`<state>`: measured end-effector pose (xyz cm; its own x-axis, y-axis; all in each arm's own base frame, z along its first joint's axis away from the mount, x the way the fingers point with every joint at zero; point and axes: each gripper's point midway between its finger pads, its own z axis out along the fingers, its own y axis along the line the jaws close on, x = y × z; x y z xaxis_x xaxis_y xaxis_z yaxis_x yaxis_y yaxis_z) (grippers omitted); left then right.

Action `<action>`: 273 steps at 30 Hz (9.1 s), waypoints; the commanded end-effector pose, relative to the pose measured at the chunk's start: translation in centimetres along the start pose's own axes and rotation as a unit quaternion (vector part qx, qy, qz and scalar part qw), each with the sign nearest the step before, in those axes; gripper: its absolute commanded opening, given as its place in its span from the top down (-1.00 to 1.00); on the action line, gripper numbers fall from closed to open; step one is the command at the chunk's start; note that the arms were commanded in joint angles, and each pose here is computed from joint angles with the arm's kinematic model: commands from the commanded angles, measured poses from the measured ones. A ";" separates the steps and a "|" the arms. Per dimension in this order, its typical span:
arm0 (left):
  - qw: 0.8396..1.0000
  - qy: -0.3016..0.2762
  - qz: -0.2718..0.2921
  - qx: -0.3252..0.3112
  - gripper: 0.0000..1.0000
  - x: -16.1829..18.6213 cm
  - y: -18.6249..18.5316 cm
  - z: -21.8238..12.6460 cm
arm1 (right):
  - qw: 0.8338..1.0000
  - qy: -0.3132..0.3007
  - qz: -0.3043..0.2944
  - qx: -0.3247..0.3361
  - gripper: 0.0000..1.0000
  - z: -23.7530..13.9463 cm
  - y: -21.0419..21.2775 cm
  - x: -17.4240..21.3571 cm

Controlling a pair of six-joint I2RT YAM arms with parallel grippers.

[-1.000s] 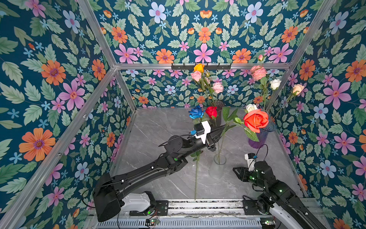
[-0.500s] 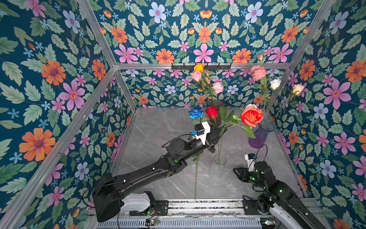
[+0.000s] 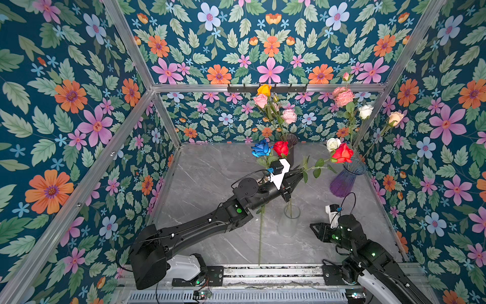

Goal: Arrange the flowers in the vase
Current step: 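Lower the red rose stem into the purple vase and open the left gripper, then draw the left gripper back toward the peach roses on the table, then close the left gripper on the peach rose stems and lift them upright, then carry the peach roses with the left gripper over the clear vase, then lower the peach rose stems into the clear vase with the left gripper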

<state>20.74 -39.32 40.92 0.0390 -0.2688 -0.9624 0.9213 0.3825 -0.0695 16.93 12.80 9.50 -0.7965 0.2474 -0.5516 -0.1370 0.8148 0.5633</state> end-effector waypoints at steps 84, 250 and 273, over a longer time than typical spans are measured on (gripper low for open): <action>0.785 0.486 -0.110 -0.368 -0.03 30.4 10.1 -19.0 | 1.000 -0.013 0.002 -0.002 0.19 -0.1 0.0 -0.3; 0.998 0.026 -0.048 0.011 0.87 9.6 -1.2 -2.9 | 1.000 -0.006 0.003 0.004 0.17 0.1 -0.1 -0.2; 0.997 0.077 -0.015 0.006 0.84 11.0 -2.2 -0.3 | 1.000 -0.009 0.003 0.001 0.17 0.0 0.0 -0.3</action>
<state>18.86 -43.14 30.17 -0.0660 -0.1402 -0.9879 0.9308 0.3481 -0.1116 16.94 12.61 9.24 -0.7974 0.2614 -0.5438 -0.1172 0.8171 0.5645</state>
